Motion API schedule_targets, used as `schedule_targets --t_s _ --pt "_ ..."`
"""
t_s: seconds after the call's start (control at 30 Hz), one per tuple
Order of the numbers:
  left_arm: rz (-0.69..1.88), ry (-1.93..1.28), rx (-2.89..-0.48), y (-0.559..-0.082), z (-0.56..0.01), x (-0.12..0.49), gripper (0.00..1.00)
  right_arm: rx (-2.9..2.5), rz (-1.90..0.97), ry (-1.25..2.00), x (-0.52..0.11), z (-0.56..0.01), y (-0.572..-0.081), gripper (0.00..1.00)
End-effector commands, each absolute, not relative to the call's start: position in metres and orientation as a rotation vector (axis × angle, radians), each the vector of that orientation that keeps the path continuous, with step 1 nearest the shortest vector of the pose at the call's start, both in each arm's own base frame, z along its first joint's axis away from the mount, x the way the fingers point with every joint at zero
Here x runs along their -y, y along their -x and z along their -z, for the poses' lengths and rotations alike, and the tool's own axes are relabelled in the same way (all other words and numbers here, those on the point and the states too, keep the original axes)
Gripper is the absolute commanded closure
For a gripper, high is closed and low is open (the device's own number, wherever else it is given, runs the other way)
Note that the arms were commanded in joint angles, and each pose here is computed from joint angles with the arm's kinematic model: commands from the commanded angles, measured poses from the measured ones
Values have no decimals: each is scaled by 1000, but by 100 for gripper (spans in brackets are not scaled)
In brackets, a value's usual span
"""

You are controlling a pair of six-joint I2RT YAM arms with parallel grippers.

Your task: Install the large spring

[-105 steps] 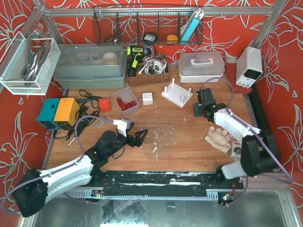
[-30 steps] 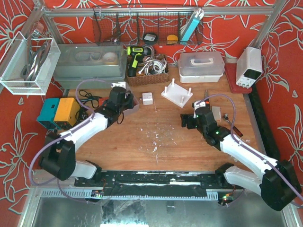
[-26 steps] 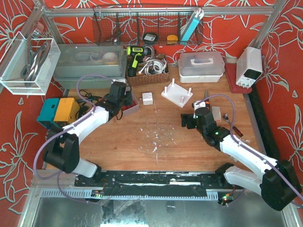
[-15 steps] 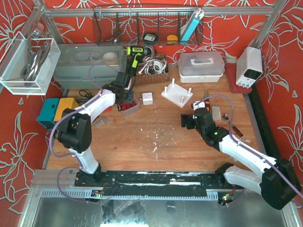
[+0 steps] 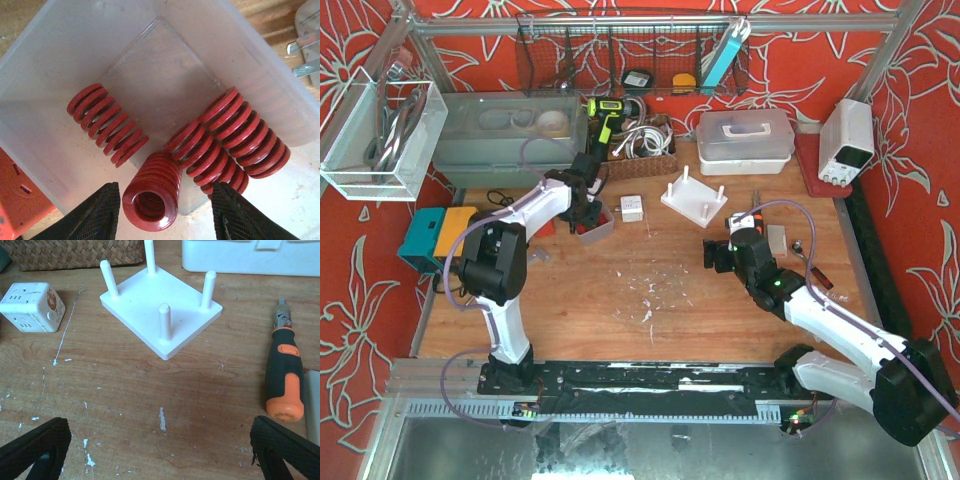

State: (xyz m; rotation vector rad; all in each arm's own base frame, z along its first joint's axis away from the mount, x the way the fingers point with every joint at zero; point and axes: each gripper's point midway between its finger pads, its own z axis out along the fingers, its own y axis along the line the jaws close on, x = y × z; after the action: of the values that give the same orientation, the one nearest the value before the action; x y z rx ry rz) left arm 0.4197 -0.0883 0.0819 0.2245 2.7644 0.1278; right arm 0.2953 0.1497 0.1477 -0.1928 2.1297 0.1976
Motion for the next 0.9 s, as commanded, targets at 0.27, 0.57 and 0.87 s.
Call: schedule_targets --t_s 0.27,0.57,0.87 --pt "-199 -309 -2876 -411 -69 81 49 -2123 -154 192 -146 -146 -296 2" --pt "-232 -325 -2909 -412 -57 78 49 -2126 -144 195 -145 -145 -296 2" --pt "-177 -346 -2933 -414 -46 86 54 -2127 -108 194 -142 -146 -298 2"
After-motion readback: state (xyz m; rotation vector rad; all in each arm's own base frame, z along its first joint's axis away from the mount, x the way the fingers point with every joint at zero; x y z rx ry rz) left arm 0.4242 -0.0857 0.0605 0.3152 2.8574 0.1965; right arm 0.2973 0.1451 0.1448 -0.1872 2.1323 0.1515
